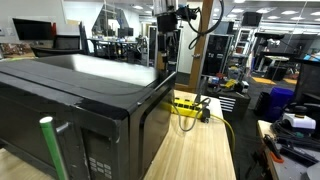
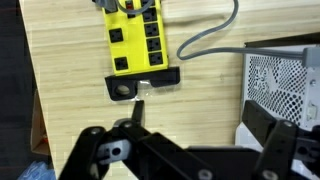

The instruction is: Plug the power cable inside the extension cord

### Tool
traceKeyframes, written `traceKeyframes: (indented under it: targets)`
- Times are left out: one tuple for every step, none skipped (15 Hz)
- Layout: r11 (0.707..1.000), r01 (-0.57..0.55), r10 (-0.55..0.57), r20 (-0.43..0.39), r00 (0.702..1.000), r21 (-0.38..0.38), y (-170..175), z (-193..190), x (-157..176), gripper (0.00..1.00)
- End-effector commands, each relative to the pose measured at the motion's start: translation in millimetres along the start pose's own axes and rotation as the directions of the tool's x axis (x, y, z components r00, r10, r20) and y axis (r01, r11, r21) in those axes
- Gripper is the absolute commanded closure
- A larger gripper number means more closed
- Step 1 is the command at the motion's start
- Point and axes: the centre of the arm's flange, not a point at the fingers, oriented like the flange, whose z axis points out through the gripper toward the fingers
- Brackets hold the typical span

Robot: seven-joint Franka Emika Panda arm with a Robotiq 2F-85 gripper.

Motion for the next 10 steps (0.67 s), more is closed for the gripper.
traceKeyframes:
  targets:
    - [0.995,0.096,-0.095,-0.047,0.994,0.017,-15.8,-4.9,-47.3,0.00]
    - [0.991,0.130,-0.129,-0.062,0.990,0.014,-20.7,-8.1,-56.0,0.00]
    - [0.986,0.165,-0.164,-0.079,0.983,0.010,-26.4,-11.5,-64.9,0.00]
    - [0.979,0.205,-0.205,-0.089,0.975,-0.004,-31.1,-11.6,-70.0,0.00]
    - [0.974,0.228,-0.228,-0.098,0.969,-0.008,-34.4,-13.3,-74.6,0.00]
    - [0.969,0.248,-0.248,-0.109,0.963,-0.013,-37.1,-14.8,-77.6,0.00]
    - [0.964,0.266,-0.266,-0.109,0.958,-0.021,-39.4,-14.9,-79.4,0.00]
    - [0.957,0.289,-0.290,-0.090,0.953,-0.028,-41.5,-13.5,-81.7,0.00]
    - [0.972,0.235,-0.236,-0.074,0.969,-0.022,-38.1,-16.6,-64.0,0.00]
    - [0.970,0.241,-0.242,-0.074,0.967,-0.022,-39.8,-16.7,-65.6,0.00]
